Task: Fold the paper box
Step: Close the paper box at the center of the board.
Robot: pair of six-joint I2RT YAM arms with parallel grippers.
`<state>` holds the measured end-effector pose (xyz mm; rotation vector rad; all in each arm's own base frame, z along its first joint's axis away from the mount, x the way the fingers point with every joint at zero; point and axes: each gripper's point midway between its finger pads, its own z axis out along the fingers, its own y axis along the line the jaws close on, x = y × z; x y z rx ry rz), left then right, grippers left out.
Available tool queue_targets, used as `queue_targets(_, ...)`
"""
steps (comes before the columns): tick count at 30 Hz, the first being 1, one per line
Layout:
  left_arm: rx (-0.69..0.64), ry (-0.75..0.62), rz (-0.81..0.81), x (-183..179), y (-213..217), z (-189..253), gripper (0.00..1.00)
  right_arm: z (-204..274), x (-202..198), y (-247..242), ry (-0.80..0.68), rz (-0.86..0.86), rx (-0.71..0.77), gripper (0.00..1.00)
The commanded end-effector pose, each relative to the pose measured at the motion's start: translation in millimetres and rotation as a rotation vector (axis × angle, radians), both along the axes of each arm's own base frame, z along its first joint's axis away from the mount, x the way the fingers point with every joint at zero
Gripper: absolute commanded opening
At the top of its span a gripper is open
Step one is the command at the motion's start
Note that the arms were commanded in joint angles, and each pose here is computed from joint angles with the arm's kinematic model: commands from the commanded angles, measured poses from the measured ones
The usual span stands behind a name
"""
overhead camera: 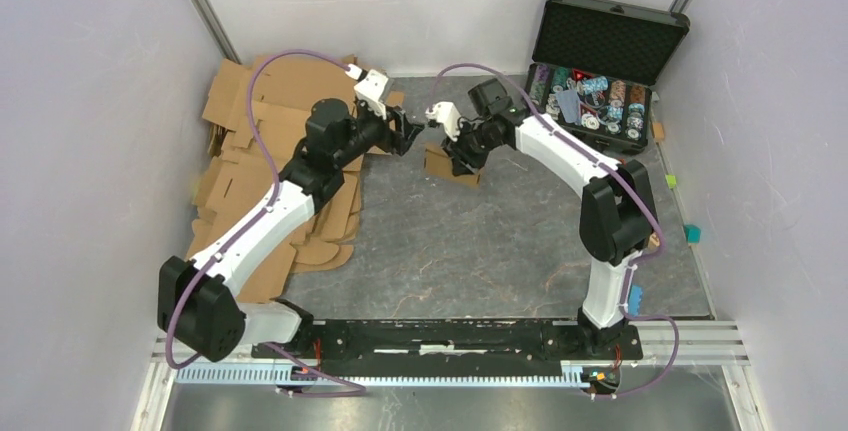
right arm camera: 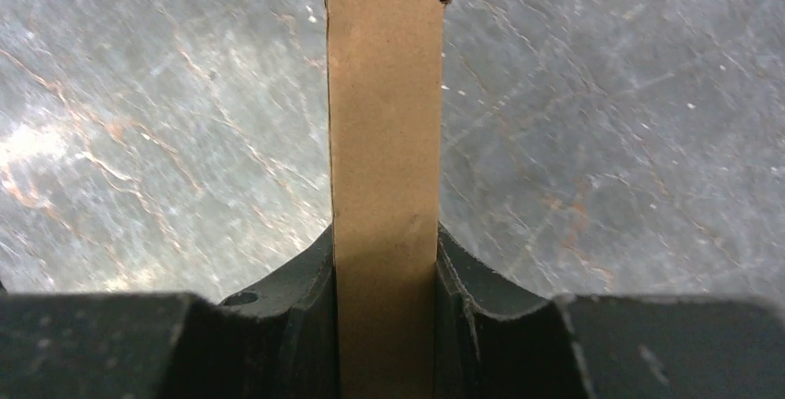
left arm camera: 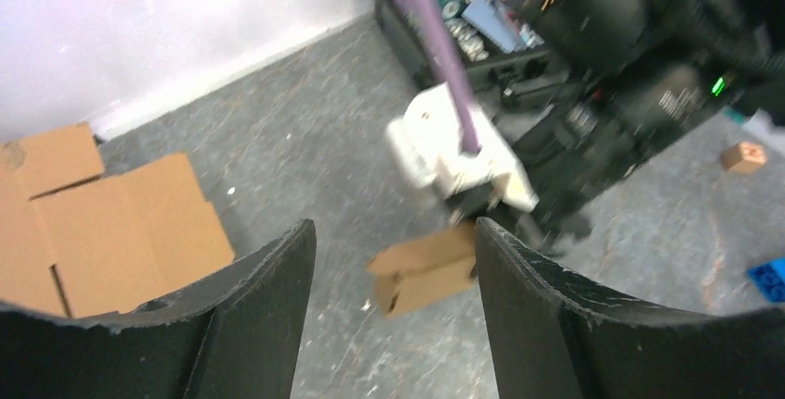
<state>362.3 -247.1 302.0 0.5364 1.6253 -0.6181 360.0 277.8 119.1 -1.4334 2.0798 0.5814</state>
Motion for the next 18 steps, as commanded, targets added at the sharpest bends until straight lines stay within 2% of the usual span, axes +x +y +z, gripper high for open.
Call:
queue_targets(1, 0.096, -0.056, -0.107, 1.0, 3.9, -12.2, 0.71, -10.3, 1.8, -28.5, 0.097, 0.083, -0.020, 0.00)
queue_targets(6, 0.215, -0.166, -0.226, 5.4, -7.7, -45.4, 0.70, -19.4, 0.3, -41.8, 0.154, 0.076, -0.002, 0.00)
queue_targets(11, 0.333, -0.298, -0.308, 15.3, -15.9, -72.2, 0.67, -24.4, -16.3, -42.3, 0.125, 0.111, 0.043, 0.00)
queue_targets(15, 0.383, -0.425, -0.354, 27.6, -25.8, -81.9, 0.68, -23.4, -16.6, -36.6, 0.142, 0.145, 0.073, 0.01)
queue_targets(18, 0.400, -0.469, -0.384, 31.8, -32.7, -92.2, 0.67, -20.1, -12.0, -29.3, 0.138, 0.156, 0.105, 0.00)
